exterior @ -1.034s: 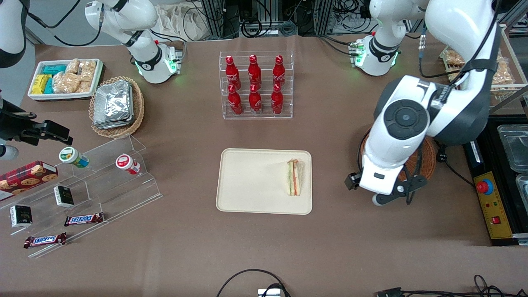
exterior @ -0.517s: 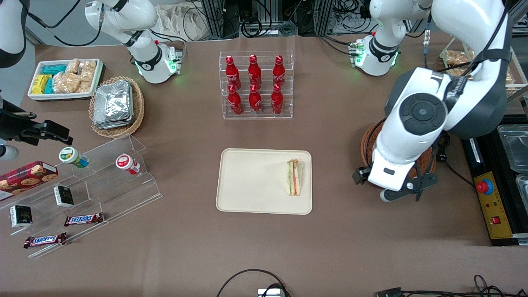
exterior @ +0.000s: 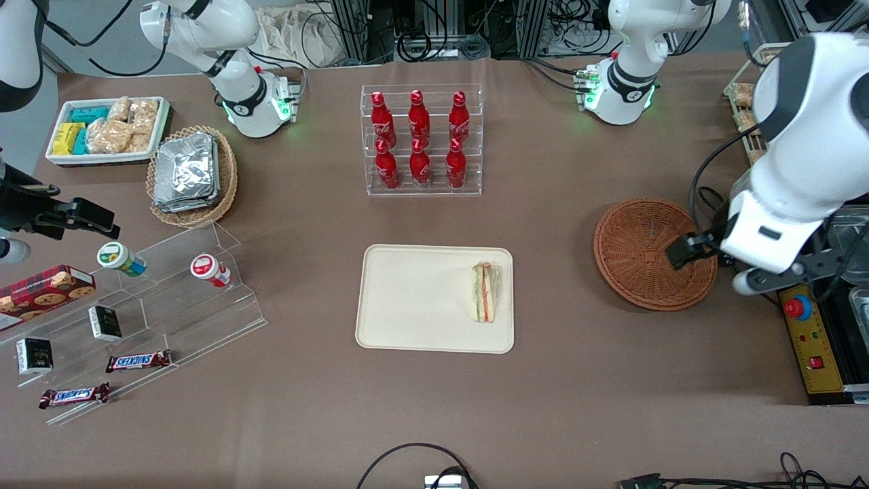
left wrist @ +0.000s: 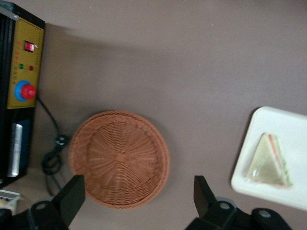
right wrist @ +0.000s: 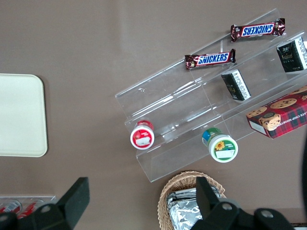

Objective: Place sandwich from basket to tray

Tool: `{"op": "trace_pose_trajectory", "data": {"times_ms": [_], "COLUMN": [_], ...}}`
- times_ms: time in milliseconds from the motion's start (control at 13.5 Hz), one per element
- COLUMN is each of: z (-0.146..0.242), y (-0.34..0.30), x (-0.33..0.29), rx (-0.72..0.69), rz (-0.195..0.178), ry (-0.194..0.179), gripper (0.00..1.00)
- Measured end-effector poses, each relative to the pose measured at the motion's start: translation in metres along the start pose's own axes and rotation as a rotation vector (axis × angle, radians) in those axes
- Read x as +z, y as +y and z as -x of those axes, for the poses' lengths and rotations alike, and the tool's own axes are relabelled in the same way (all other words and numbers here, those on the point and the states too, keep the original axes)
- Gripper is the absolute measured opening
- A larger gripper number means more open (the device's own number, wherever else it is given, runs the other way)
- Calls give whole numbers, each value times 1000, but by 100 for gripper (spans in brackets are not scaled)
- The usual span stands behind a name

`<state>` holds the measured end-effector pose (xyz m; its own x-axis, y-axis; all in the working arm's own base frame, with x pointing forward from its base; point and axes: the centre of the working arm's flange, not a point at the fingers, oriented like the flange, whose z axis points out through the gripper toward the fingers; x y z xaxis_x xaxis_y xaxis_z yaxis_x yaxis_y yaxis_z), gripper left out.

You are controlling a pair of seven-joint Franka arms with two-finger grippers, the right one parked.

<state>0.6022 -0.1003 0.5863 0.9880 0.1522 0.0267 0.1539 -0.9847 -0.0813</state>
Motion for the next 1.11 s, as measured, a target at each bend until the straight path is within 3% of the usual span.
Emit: {"op": "trace_pose_trajectory", "data": {"times_ms": [443,664,1107], "z": [26,41,53], "y": [-60,-65,-73], "x": [-30,-38,-38], "rx": [187,201,187], "rz": [28,26,61], "ry": [-19,-28,-40], "gripper": [100,100,100]}}
